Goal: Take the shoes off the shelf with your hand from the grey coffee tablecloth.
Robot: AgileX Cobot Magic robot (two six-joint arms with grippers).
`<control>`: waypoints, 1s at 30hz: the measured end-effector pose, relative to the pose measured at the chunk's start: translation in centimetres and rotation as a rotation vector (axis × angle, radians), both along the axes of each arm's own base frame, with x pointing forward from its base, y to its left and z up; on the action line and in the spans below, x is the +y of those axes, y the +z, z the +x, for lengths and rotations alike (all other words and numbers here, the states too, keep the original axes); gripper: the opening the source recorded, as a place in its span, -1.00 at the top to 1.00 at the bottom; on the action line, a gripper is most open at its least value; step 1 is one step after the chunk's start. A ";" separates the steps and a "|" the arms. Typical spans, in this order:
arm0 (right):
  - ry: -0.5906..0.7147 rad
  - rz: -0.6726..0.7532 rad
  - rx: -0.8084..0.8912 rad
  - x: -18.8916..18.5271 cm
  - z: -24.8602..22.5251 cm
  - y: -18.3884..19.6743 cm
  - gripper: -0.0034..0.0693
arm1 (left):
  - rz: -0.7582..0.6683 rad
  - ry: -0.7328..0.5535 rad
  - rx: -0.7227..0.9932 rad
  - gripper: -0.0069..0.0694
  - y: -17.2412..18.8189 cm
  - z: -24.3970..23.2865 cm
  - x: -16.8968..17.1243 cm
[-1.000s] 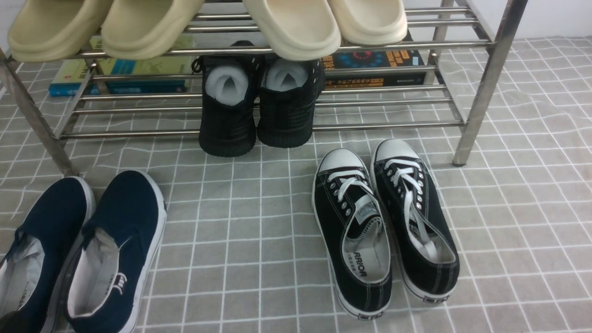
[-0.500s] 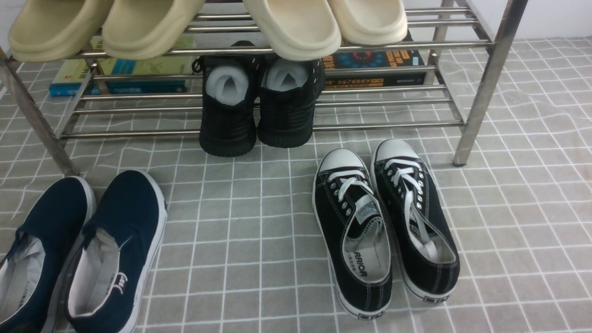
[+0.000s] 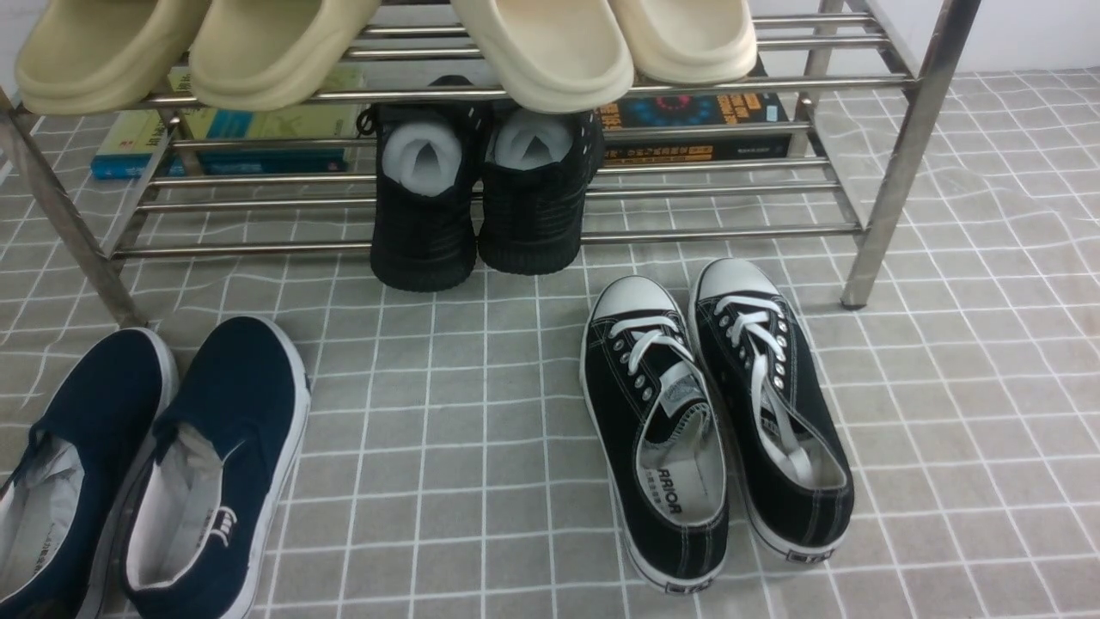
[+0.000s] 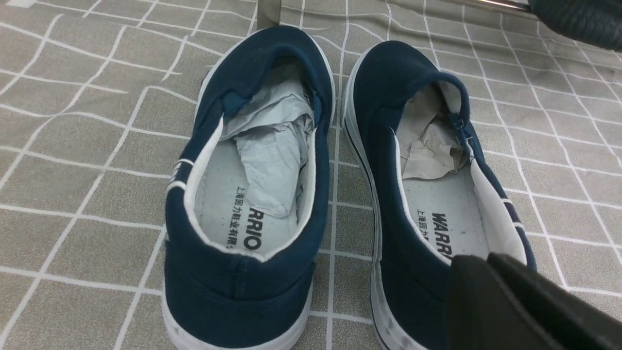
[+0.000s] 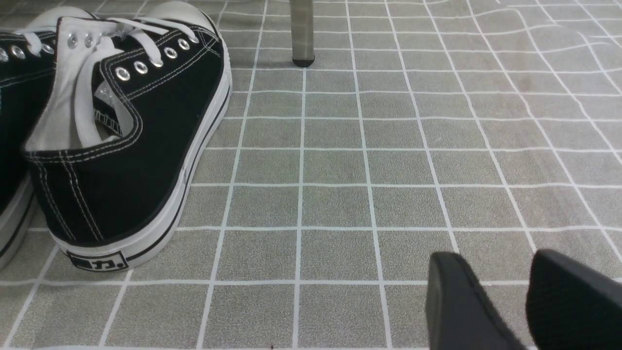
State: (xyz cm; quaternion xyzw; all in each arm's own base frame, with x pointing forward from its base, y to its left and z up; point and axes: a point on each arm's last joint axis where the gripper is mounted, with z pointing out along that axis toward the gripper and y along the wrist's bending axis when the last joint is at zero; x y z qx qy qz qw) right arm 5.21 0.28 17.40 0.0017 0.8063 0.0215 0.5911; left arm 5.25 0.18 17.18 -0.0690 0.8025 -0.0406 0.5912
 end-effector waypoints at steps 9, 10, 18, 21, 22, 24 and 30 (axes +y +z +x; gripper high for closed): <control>0.000 0.000 0.000 0.0 0.0 0.0 0.25 | 0.000 0.000 0.000 0.69 0.0 0.0 0.0; 0.000 0.000 0.000 0.0 0.0 0.0 0.25 | 0.000 0.000 0.000 0.69 0.0 0.0 0.0; 0.000 0.000 0.000 0.0 0.0 0.0 0.25 | 0.000 0.000 0.000 0.67 0.0 0.0 0.0; 0.000 0.000 0.000 0.0 0.0 0.0 0.25 | 0.000 0.000 0.000 0.66 0.0 0.0 0.0; 0.000 0.000 0.000 0.0 0.0 0.0 0.25 | 0.000 0.000 0.000 0.66 0.0 0.0 0.0; 0.000 0.000 0.000 0.0 0.0 0.0 0.25 | 0.000 0.000 0.000 0.65 0.0 0.0 0.0; 0.000 0.000 0.000 0.0 0.0 0.0 0.25 | 0.000 0.000 0.000 0.63 0.0 0.0 0.0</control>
